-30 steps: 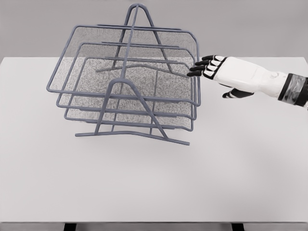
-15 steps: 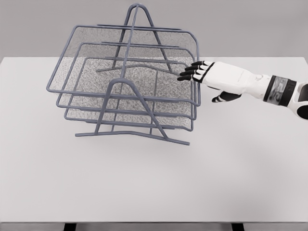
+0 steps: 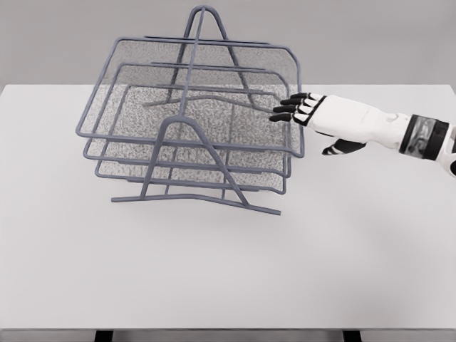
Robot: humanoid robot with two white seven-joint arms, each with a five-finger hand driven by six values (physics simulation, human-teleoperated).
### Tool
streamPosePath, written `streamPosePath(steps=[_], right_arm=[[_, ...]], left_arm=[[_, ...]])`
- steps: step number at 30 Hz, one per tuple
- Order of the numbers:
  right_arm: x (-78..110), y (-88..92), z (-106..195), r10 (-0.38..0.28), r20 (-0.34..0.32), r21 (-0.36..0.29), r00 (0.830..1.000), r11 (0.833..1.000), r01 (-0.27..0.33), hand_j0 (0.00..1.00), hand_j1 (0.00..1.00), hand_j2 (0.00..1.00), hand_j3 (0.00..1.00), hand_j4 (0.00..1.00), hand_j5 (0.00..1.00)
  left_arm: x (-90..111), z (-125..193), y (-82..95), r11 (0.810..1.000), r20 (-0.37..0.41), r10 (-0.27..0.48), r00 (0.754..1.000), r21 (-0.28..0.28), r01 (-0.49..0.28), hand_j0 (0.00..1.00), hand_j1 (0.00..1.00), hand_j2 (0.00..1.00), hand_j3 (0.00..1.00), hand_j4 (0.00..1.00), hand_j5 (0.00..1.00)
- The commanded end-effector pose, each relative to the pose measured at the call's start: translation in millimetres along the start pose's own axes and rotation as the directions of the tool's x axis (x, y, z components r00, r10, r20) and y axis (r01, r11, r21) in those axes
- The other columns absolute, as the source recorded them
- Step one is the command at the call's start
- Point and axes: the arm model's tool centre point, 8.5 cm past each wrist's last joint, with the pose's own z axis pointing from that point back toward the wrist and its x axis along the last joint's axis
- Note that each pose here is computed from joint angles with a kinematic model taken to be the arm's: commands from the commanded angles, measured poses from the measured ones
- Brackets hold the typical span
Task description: Pull out the upper folder box with right arm
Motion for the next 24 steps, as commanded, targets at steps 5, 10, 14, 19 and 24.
streamPosePath(steps=[5, 10, 14, 19, 24], right_arm=[[-9.1, 4.1, 16.1, 0.043, -0.045, 0.053, 0.998, 0.998, -0.040, 1.00, 1.00, 1.00, 1.00, 1.00, 1.00], [-14.7, 3.9, 29.0, 0.051, -0.070, 0.074, 0.996, 0.996, -0.046, 1.00, 1.00, 1.00, 1.00, 1.00, 1.00], [-13.5, -0.4, 36.0, 0.071, -0.071, 0.084, 0.995, 0.994, -0.065, 1.00, 1.00, 1.00, 1.00, 1.00, 1.00], [-17.0, 0.4, 46.5, 0.076, -0.089, 0.102, 0.993, 0.993, -0.067, 1.00, 1.00, 1.00, 1.00, 1.00, 1.00], [-20.4, 0.0, 56.4, 0.079, -0.107, 0.116, 0.991, 0.991, -0.067, 1.00, 1.00, 1.00, 1.00, 1.00, 1.00]], left_arm=[[1.1, -0.3, 0.3, 1.000, 0.002, -0.001, 1.000, 0.000, 0.001, 1.00, 1.00, 1.00, 1.00, 1.00, 1.00], [1.0, -0.3, 0.3, 1.000, 0.002, 0.001, 1.000, 0.001, -0.001, 1.00, 1.00, 1.00, 1.00, 1.00, 1.00], [0.2, 0.0, 0.1, 1.000, 0.000, 0.001, 1.000, 0.000, -0.001, 1.00, 1.00, 1.00, 1.00, 1.00, 1.00], [1.0, -0.3, 0.3, 1.000, 0.002, 0.001, 1.000, 0.001, -0.001, 1.00, 1.00, 1.00, 1.00, 1.00, 1.00], [1.0, -0.3, 0.3, 1.000, 0.002, 0.001, 1.000, 0.001, -0.001, 1.00, 1.00, 1.00, 1.00, 1.00, 1.00]])
